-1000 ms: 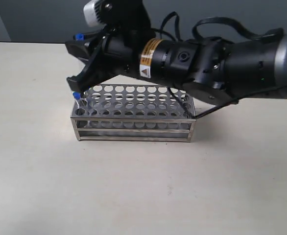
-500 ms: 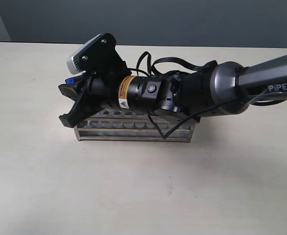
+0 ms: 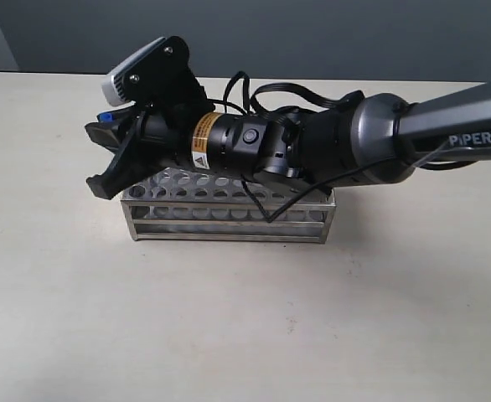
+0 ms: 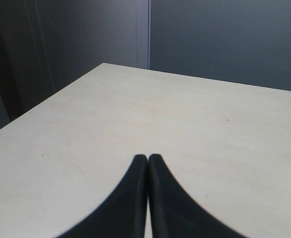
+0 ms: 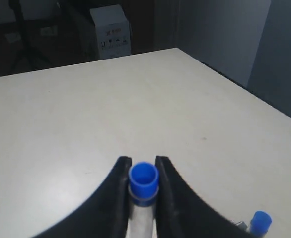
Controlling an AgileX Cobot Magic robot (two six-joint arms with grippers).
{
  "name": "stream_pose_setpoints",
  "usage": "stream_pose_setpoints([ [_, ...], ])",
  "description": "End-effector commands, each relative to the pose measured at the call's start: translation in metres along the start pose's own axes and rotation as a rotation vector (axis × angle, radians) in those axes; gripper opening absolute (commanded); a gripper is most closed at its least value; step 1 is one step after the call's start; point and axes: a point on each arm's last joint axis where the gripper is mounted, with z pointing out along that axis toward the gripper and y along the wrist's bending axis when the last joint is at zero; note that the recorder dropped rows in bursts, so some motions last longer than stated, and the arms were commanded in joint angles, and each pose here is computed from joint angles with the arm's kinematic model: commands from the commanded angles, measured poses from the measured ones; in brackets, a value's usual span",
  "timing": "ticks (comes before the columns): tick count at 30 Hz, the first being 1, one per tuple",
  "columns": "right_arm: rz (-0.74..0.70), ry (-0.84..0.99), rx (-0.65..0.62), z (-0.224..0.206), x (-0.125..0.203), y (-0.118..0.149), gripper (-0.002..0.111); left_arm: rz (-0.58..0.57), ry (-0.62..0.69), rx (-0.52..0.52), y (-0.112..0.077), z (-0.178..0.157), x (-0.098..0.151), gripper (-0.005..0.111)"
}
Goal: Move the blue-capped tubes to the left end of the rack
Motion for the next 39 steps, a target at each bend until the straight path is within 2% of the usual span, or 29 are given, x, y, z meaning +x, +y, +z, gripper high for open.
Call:
stream_pose_setpoints([
  [1,-0.005,0.051,0.016,0.006,0.008,-0.002,0.000,-0.004,-0.002,-0.002,0.000,0.000,0.000,0.001],
  [13,-0.003,0.158,0.032,0.013,0.034,-0.005,0.002,-0.004,-0.002,-0.002,0.000,0.000,0.000,0.001],
  [15,-0.001,0.163,0.032,0.014,0.036,-0.005,0.009,-0.004,-0.002,-0.002,0.000,0.000,0.000,0.001],
  [19,0.001,0.165,0.032,0.014,0.037,-0.005,0.034,-0.004,-0.002,-0.002,0.000,0.000,0.000,0.001],
  [22,0.003,0.165,0.037,0.013,0.035,-0.005,0.041,-0.004,-0.002,-0.002,0.000,0.000,0.000,0.001],
  [28,0.002,0.184,0.118,-0.006,0.004,-0.013,0.038,-0.004,-0.002,-0.002,0.000,0.000,0.000,0.001],
  [30,-0.003,0.166,0.156,-0.019,-0.015,-0.020,0.025,-0.004,-0.002,-0.002,0.000,0.000,0.000,0.001],
  [32,-0.010,0.125,0.210,-0.039,-0.041,-0.031,0.003,-0.004,-0.004,-0.001,0.000,0.000,0.000,0.001],
  [33,-0.013,0.099,0.241,-0.051,-0.055,-0.038,0.000,-0.004,-0.004,-0.001,0.000,0.000,0.000,0.001],
  [36,-0.012,0.059,0.376,-0.097,-0.092,-0.063,0.000,-0.004,-0.004,-0.001,0.000,0.000,0.000,0.001],
  [39,0.001,0.070,0.523,-0.150,-0.109,-0.082,0.000,-0.004,-0.004,-0.001,0.000,0.000,0.000,0.001],
])
